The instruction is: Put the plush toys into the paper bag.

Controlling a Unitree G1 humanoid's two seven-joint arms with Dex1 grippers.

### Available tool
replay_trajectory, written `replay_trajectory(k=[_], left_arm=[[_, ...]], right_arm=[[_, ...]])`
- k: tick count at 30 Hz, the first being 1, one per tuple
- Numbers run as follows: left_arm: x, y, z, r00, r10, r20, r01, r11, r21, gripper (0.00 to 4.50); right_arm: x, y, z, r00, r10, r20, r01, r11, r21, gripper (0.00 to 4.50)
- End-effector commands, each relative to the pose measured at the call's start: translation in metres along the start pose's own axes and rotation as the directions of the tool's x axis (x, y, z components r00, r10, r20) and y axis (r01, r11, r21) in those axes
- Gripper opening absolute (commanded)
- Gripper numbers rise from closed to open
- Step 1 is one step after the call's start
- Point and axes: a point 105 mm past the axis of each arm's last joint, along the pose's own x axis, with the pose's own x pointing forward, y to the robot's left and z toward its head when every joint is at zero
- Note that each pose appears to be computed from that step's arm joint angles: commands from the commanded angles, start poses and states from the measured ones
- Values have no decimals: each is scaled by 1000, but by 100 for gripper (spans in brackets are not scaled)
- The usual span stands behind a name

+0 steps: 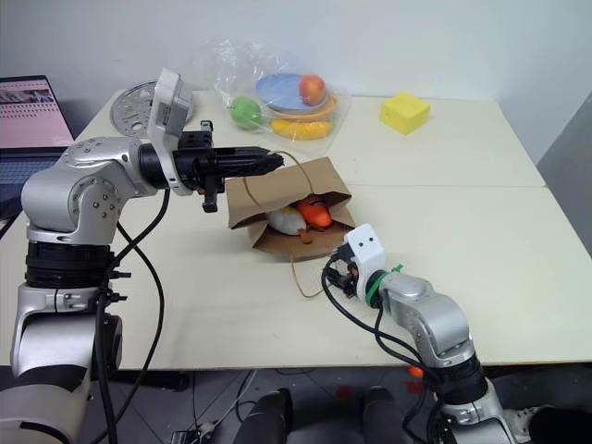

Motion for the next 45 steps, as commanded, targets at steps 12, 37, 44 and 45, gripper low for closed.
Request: replay_trajectory(k=[12,37,44,45], left_arm=[[-15,7,20,996,72,50,-75,995,59,0],[-7,6,59,990,4,139,-18,995,102,0],[-18,3,64,994,19,109,-33,991,126,0],[-20,2,65,994,16,109,-30,992,125,0]], right_arm=[[-43,25,87,914,231,335,-254,967,28,3],[-77,0,141,862,238,447,-335,930,152,3],[-91,15,155,827,330,455,-426,896,124,3],[-92,19,156,822,349,450,-443,888,120,3]])
